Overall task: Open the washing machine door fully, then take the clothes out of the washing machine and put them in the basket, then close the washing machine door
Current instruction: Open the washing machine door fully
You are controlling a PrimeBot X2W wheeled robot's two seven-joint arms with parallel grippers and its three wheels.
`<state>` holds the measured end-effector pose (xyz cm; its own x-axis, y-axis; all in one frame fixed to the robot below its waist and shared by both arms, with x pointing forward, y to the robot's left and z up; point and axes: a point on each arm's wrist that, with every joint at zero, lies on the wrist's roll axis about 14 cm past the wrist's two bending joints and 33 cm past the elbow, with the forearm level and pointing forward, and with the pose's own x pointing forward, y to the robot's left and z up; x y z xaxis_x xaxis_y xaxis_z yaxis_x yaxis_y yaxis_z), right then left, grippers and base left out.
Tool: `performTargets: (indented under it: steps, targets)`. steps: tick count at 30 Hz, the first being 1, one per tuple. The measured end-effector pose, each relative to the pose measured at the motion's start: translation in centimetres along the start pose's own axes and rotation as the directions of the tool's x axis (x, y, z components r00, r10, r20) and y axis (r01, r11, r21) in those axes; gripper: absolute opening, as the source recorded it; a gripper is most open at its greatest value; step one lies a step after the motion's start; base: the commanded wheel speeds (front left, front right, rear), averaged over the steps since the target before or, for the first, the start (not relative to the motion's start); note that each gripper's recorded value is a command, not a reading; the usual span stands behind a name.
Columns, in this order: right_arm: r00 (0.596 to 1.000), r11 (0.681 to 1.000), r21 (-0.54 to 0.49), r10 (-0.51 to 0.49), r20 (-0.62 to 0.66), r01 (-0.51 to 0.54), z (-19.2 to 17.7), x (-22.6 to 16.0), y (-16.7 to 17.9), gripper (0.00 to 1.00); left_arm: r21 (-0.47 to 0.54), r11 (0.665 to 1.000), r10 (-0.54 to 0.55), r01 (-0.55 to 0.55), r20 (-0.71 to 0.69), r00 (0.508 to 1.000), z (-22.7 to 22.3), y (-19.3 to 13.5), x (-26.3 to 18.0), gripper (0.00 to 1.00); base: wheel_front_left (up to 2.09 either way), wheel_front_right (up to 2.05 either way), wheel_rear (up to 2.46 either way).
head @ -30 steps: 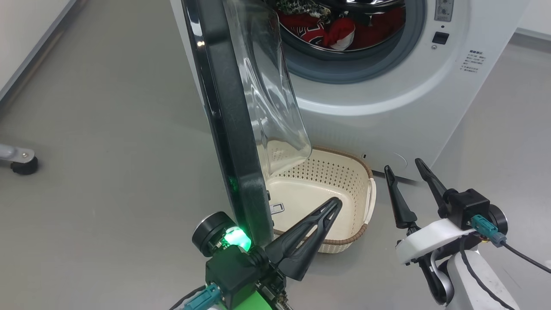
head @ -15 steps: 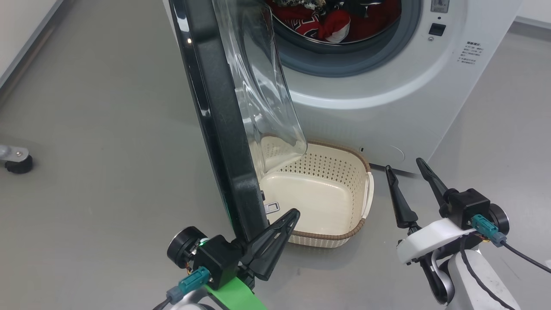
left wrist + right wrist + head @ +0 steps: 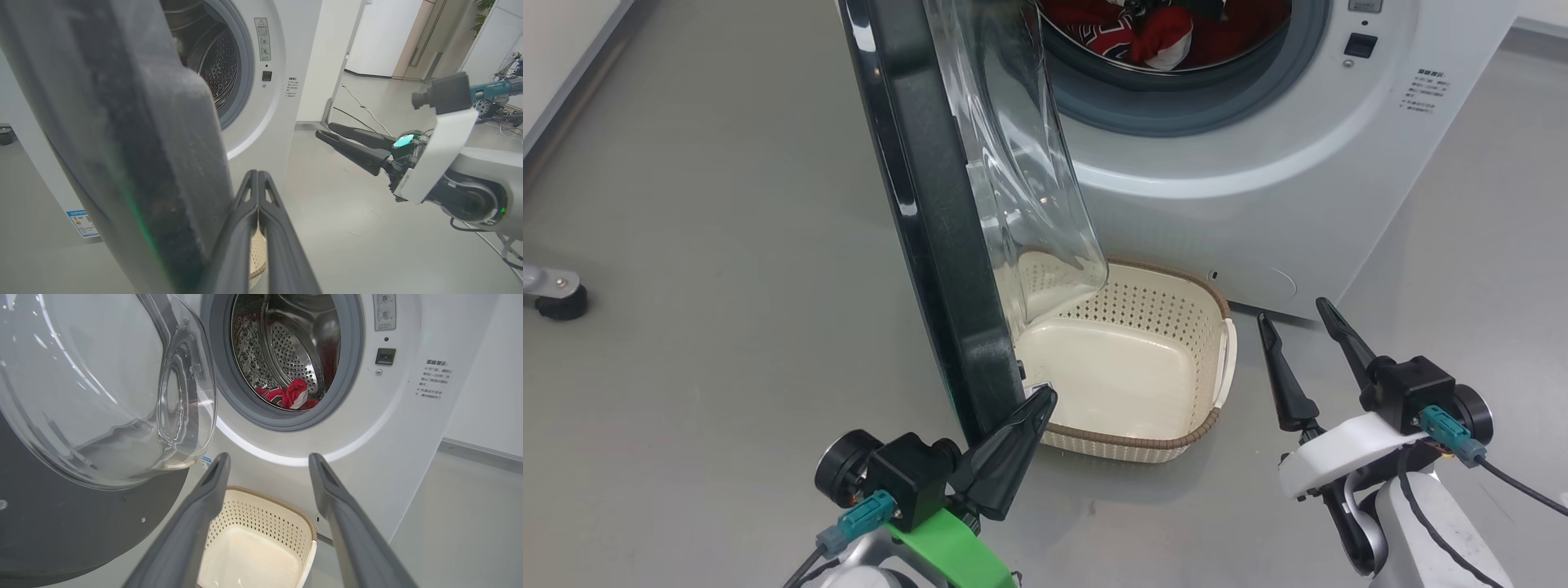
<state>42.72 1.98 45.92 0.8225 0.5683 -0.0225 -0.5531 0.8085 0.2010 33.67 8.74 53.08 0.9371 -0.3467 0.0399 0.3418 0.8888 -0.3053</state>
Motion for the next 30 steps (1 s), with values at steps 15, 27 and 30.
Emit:
performTargets:
  steps: [15, 27, 30]
  targets:
    - [1.0, 1.0, 0.002, -0.003, 0.001, 0.003, -0.1, 0.3, -0.3, 1.0, -0.019, 0.998, 0.067, -0.067, -0.004, 0.998, -0.6, 1.4, 0.3, 0.0, 0.0, 0.0, 0.0]
    - [1.0, 1.0, 0.002, -0.001, 0.005, 0.001, 0.0, 0.6, -0.3, 1.0, -0.038, 0.989, 0.144, -0.143, 0.023, 0.989, -0.2, 2.7, -0.2, 0.0, 0.0, 0.0, 0.0]
    - [1.0, 1.0, 0.002, 0.002, 0.007, -0.002, 0.1, 0.8, -0.2, 1.0, -0.038, 0.984, 0.173, -0.172, 0.027, 0.985, -0.1, 3.2, -0.6, 0.0, 0.0, 0.0, 0.0]
